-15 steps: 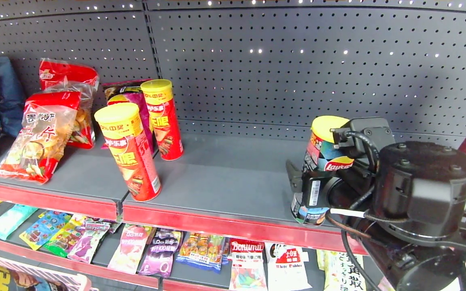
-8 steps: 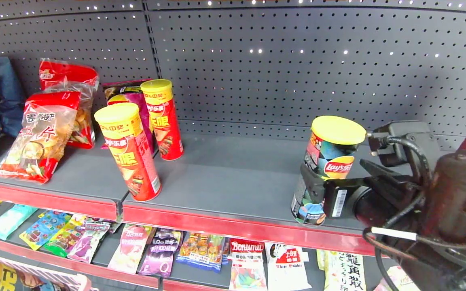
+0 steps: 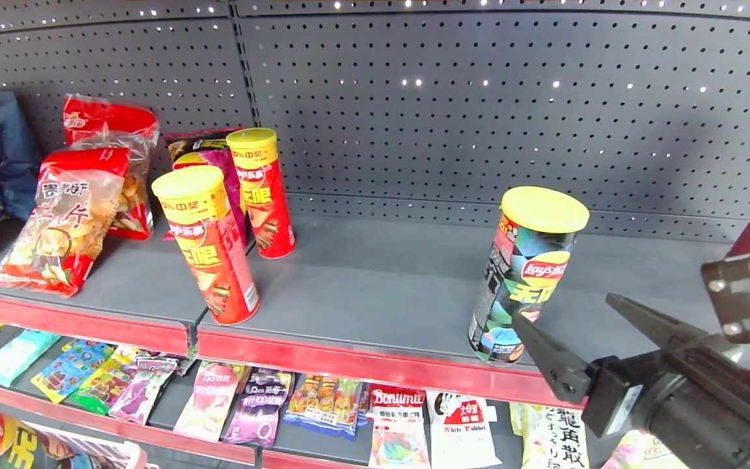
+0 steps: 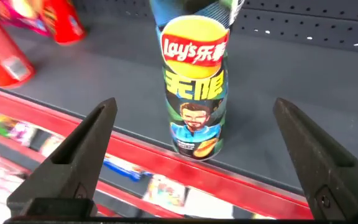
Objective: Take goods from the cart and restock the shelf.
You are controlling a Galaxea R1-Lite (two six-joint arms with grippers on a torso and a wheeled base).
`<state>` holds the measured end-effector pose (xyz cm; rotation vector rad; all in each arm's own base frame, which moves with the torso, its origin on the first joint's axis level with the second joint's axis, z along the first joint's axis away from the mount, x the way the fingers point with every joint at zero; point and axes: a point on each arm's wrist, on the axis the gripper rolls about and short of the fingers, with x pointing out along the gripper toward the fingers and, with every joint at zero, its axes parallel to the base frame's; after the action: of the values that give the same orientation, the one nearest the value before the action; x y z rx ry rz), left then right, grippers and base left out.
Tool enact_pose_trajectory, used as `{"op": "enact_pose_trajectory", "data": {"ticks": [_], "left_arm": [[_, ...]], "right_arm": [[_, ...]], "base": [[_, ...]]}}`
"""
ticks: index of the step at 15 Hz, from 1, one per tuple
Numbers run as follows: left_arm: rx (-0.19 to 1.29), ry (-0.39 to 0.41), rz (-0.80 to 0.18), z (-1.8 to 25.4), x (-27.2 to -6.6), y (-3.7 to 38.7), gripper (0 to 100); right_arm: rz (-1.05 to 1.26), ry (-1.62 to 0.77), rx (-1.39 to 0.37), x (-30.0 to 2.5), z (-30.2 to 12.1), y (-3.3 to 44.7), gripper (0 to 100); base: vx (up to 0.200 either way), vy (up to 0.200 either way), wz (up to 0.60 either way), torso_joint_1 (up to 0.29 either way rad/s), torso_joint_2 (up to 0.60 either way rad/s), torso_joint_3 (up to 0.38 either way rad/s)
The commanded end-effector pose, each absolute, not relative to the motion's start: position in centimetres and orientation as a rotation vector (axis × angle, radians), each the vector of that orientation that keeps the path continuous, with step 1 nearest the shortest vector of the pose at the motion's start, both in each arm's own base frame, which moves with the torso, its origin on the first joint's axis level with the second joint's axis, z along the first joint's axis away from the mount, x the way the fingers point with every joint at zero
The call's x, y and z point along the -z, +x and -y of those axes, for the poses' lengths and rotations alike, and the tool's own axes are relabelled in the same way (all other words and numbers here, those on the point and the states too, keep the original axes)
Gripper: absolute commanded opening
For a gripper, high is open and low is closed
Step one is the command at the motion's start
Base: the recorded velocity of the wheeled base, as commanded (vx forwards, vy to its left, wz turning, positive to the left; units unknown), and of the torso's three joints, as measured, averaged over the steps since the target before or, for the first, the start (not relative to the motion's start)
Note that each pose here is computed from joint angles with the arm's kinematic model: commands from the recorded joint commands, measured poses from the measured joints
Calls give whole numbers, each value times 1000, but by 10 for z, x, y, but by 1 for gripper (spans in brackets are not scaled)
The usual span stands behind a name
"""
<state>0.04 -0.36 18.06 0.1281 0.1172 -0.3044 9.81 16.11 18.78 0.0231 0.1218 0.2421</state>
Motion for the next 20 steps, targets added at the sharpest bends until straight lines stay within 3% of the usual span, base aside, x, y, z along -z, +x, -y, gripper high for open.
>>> {"op": "enact_pose_trajectory", "data": {"ticks": [1, 4, 8, 12, 17, 20], "left_arm": [[304, 128, -122, 4, -181, 1, 0], [311, 127, -133, 4, -183, 5, 0], [327, 128, -144, 5, -184, 8, 0], [352, 125, -116, 7, -190, 14, 0], [437, 122, -76, 10, -206, 23, 0], [499, 118, -62, 11, -206, 20, 0]], "right_arm": [[-109, 54, -272, -188, -139, 89, 100], [-62, 76, -330, -190, -101, 77, 100], [10, -78, -379, -190, -54, 78, 100], [-29, -153, -207, -185, -17, 90, 100], [-119, -156, -117, -170, -4, 37, 100], [-146, -160, 58, -155, 3, -4, 100]], "base": [[0, 0, 0, 0, 0, 0], [0, 0, 0, 0, 0, 0], [0, 0, 0, 0, 0, 0], [0, 0, 0, 0, 0, 0], [0, 0, 0, 0, 0, 0], [0, 0, 0, 0, 0, 0]]}}
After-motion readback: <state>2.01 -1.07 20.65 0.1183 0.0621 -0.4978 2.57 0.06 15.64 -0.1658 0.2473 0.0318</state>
